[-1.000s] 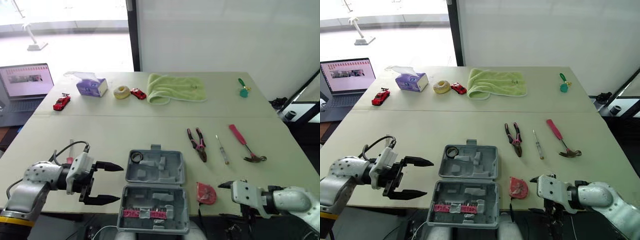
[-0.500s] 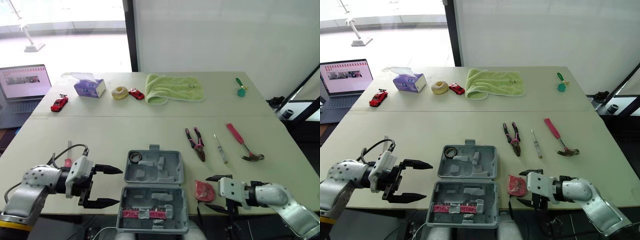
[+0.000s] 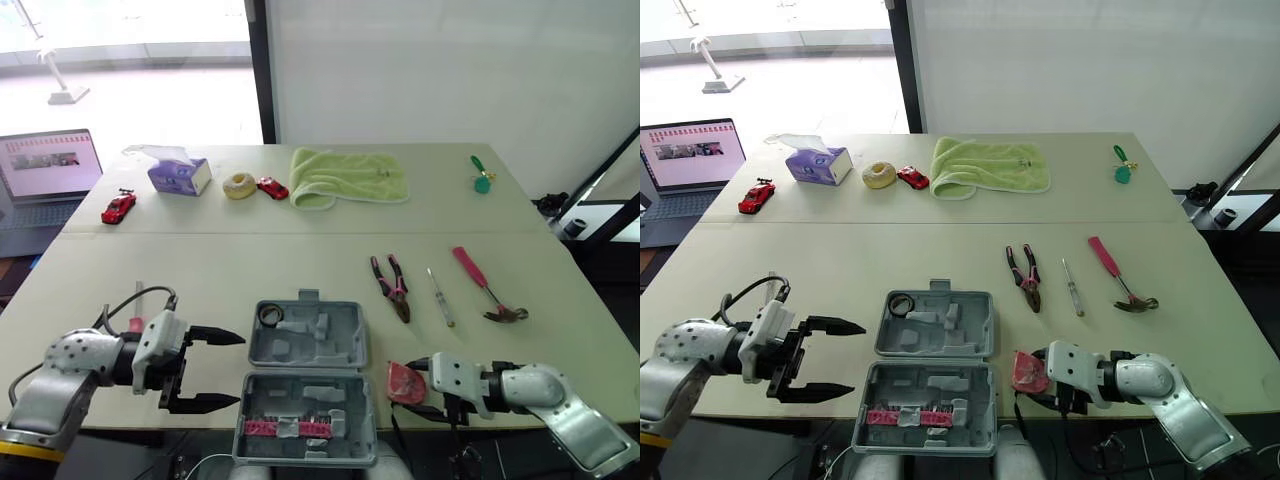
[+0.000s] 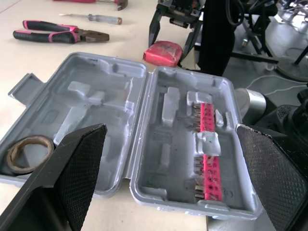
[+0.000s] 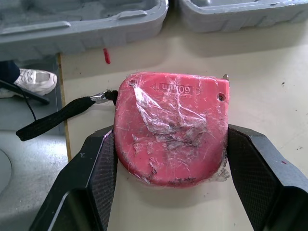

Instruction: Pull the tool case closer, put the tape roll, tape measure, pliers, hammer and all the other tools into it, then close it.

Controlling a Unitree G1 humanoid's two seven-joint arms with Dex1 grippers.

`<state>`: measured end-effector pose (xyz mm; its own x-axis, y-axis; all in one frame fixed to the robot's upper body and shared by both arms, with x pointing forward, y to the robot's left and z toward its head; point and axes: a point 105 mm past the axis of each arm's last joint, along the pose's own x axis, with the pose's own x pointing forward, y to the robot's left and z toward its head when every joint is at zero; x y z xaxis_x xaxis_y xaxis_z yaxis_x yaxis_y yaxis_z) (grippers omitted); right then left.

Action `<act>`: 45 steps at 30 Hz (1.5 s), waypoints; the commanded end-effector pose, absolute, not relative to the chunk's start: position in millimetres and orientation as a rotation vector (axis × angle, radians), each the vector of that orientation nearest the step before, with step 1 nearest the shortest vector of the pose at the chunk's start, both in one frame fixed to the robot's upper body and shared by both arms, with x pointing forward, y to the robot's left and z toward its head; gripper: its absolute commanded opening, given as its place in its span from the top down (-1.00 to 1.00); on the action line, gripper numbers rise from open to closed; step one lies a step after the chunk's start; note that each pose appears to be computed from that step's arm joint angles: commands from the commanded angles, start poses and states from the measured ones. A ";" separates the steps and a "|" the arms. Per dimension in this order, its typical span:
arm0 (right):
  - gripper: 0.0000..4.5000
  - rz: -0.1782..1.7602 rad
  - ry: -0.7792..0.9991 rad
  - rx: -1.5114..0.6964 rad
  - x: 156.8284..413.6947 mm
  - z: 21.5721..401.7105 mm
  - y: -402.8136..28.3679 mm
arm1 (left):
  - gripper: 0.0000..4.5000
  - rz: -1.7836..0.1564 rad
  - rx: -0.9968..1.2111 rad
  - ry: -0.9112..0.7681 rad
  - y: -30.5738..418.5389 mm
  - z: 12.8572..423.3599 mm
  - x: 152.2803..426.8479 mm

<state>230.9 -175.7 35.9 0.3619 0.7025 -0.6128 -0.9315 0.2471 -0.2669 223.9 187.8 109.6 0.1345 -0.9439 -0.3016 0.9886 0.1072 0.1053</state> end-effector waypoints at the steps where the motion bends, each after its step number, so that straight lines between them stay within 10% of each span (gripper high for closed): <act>1: -0.25 1.167 0.301 -0.686 237.2 75.7 -161.1 | -1.00 -1.393 0.366 0.146 195.0 116.8 229.4; 12: -0.25 1.248 0.403 -0.904 281.2 153.8 -109.5 | -1.00 -1.295 0.388 0.116 201.6 106.9 258.7; 45: -0.25 1.174 0.606 -1.156 344.2 88.5 -53.9 | -1.00 -1.246 0.385 0.080 196.7 101.4 259.7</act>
